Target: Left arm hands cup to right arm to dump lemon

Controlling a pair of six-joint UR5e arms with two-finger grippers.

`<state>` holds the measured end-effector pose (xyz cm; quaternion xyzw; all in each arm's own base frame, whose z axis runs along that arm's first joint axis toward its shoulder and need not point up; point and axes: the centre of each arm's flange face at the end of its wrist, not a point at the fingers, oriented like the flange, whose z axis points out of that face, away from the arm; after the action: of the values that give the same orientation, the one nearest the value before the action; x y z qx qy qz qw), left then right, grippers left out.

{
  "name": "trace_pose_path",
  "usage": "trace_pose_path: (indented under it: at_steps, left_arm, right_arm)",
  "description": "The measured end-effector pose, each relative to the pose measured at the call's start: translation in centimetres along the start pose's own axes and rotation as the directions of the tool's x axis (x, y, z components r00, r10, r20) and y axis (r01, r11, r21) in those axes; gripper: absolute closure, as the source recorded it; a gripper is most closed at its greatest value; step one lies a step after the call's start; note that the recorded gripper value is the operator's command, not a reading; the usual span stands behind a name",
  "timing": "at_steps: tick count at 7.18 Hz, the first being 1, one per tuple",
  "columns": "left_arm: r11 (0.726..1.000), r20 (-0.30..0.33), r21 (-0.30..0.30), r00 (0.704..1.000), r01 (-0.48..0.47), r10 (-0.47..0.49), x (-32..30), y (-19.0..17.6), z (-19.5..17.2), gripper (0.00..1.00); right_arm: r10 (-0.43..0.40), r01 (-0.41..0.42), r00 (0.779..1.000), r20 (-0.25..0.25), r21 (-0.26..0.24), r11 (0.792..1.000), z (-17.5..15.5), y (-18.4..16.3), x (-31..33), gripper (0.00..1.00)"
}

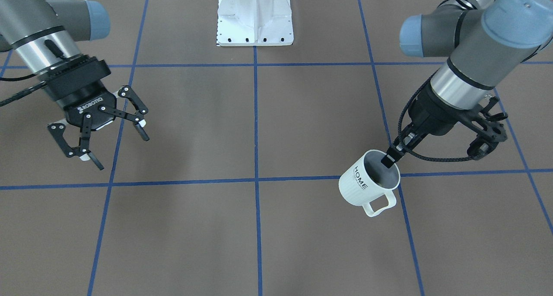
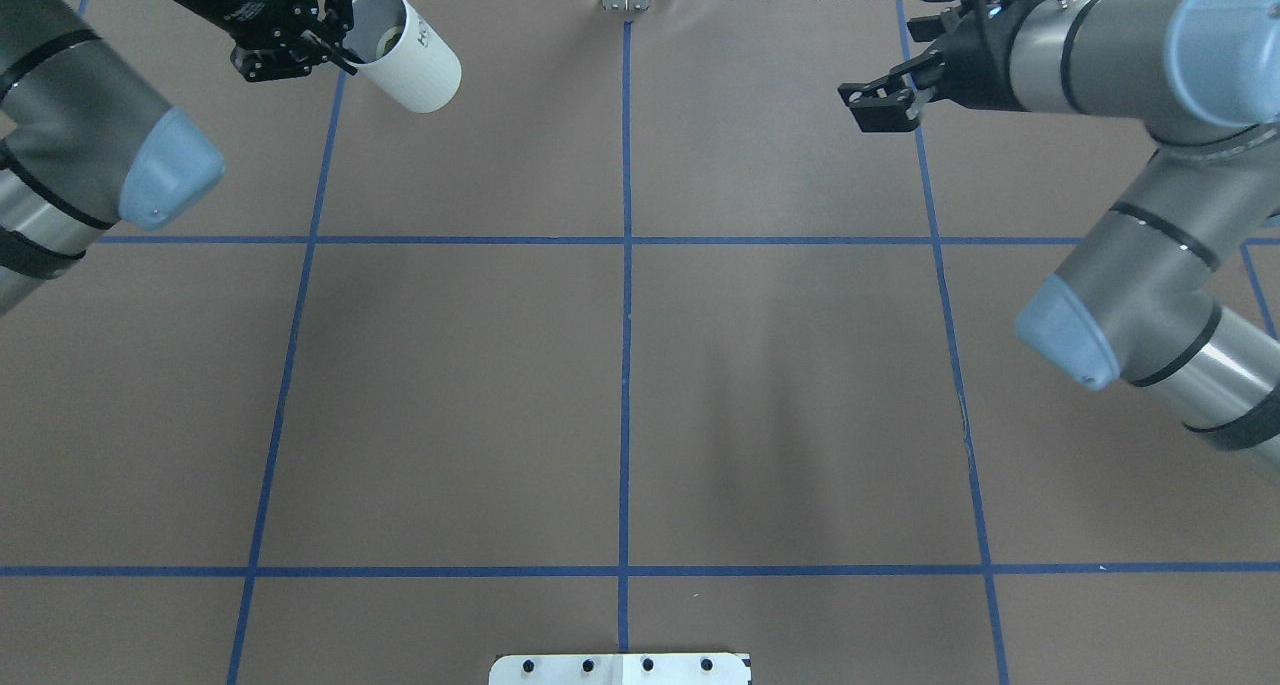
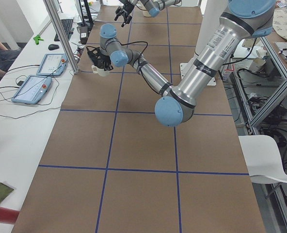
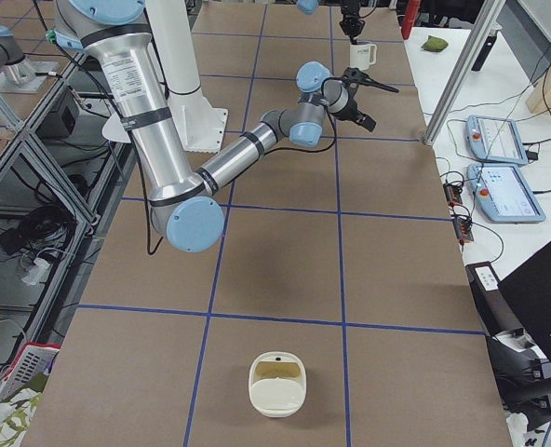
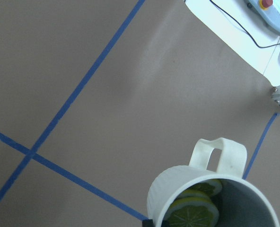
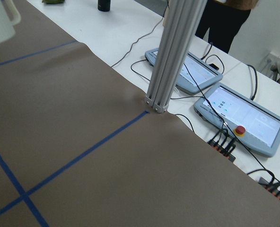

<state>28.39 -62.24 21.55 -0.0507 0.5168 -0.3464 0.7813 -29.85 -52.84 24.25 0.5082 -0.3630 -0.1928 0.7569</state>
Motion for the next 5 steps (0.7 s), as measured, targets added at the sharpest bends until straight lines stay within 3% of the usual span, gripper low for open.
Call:
trace_pose_path:
  at_steps: [2,5]
  left_arm:
    - [0.998,-0.024,-0.030,0.998,0.064,-0.065,3.6,3.0,0.2,1.00]
    - [0.993,-0.032,-0.085,0.996,0.086,-0.089,5.9,7.6,1.1,1.00]
  right_arm:
    - [-0.024,0.033,0.998,-0.058,0.157,0.987,2.3,-0.2,-7.0,0.05]
    - [0.022,0.022,0.990,-0.137,0.315,0.949,6.6,-0.4,-14.5,0.07]
